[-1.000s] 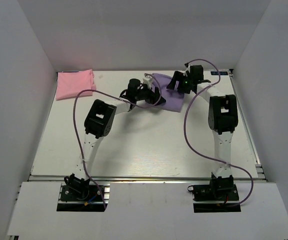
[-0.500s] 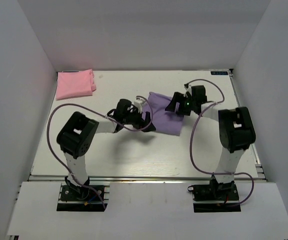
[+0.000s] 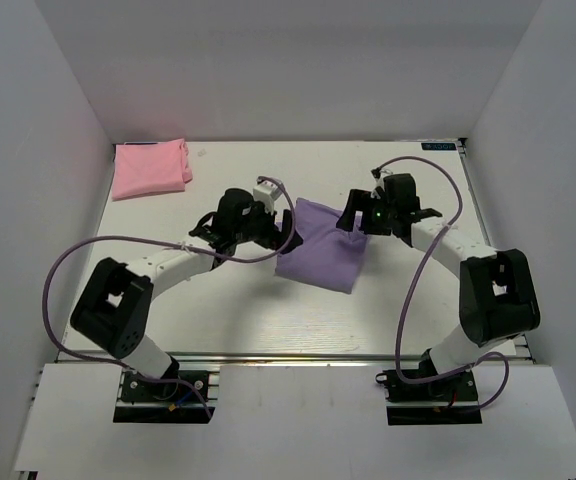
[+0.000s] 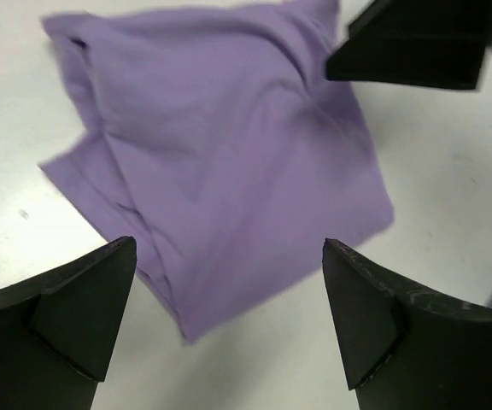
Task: Fold and stack the t-shirts
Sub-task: Smooth out wrinkles on the folded tshirt
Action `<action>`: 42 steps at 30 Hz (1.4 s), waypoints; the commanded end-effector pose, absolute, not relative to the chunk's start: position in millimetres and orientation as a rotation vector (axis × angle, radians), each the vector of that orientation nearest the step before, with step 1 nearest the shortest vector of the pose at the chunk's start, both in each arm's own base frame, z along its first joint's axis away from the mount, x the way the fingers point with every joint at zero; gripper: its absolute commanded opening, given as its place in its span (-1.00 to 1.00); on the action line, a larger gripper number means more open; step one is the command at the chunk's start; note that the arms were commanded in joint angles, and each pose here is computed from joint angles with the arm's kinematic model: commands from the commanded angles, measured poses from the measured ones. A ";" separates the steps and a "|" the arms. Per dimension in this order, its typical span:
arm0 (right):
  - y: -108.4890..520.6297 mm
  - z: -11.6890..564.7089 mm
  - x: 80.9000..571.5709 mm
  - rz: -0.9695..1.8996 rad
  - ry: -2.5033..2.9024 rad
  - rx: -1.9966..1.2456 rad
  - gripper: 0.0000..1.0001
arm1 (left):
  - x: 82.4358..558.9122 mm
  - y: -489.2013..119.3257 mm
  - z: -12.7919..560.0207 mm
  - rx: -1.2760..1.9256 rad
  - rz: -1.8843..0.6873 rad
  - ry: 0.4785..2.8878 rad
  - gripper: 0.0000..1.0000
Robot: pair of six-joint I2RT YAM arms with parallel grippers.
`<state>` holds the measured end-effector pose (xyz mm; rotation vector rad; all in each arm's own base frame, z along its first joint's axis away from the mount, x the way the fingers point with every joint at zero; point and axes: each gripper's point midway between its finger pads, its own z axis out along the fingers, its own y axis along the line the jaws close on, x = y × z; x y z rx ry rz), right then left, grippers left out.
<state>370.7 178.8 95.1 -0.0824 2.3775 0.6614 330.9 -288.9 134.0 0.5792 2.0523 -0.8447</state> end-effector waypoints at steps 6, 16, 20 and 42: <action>147.0 104.5 406.1 0.391 2.360 -0.060 0.81 | 416.3 -293.9 117.1 0.519 -0.622 2.102 0.96; 131.4 83.6 422.7 0.305 2.408 0.002 0.67 | 474.6 -323.0 90.5 0.501 -0.627 2.095 0.32; 140.7 84.6 424.4 0.375 2.409 -0.024 -0.58 | 480.4 -322.1 89.8 0.495 -0.635 2.077 -0.05; 103.2 56.3 447.3 0.317 2.471 0.203 -1.00 | 495.8 -322.1 84.0 0.423 -0.638 2.062 -0.62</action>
